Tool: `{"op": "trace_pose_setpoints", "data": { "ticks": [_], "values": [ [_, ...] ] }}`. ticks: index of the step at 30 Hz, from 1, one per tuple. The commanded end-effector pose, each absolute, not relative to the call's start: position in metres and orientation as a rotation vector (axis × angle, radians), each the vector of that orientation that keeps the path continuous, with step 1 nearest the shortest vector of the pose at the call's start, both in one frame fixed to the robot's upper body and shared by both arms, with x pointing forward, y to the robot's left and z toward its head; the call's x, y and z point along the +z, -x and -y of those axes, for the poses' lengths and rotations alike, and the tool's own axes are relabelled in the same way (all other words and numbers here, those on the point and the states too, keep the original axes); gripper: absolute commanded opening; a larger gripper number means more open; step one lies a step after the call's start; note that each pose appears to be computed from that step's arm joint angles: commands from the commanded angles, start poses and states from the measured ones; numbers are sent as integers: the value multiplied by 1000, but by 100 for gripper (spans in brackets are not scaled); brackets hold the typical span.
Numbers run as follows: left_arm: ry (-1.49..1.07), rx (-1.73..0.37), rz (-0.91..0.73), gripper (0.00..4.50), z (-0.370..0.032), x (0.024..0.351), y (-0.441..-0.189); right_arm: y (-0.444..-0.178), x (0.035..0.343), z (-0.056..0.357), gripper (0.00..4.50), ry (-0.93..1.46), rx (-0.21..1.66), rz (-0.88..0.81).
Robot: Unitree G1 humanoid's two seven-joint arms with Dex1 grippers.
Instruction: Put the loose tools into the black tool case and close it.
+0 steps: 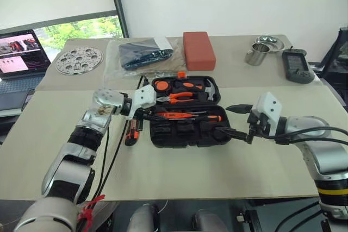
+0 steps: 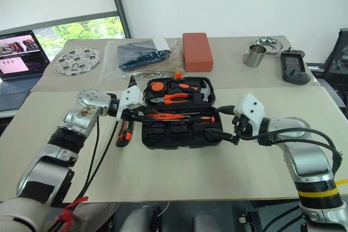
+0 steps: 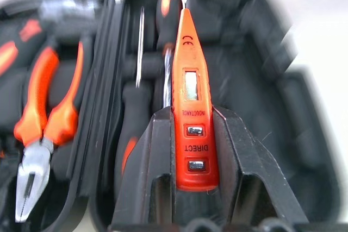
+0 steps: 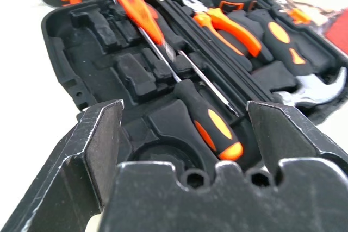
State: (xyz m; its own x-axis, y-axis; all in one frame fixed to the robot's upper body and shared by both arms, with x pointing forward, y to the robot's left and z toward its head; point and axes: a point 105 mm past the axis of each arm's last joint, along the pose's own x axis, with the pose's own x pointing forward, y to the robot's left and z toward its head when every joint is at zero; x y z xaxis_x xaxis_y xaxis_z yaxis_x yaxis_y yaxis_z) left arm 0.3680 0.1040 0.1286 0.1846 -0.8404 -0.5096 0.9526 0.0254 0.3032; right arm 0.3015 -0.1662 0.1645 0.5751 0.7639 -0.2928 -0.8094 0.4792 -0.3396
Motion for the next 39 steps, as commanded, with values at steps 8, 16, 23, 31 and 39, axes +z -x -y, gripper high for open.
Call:
{"op": "trace_pose_setpoints", "data": {
  "ticks": [8,16,23,31,39],
  "values": [
    [-682,-1458,-246,50,-103,119,-365,-294,178,164,420,480,966,-73],
    [-680,-1427,-283,50,-105,110,-364,-290,183,157,420,459,1020,-73],
    [-672,-1439,-326,50,-107,107,-360,-292,184,158,420,463,1019,-75],
    [-677,-1391,-286,313,-104,115,-367,-292,183,159,420,464,1019,-77],
    [-636,-1366,-168,448,-100,153,-376,-293,182,157,420,462,1025,-78]
  ]
}}
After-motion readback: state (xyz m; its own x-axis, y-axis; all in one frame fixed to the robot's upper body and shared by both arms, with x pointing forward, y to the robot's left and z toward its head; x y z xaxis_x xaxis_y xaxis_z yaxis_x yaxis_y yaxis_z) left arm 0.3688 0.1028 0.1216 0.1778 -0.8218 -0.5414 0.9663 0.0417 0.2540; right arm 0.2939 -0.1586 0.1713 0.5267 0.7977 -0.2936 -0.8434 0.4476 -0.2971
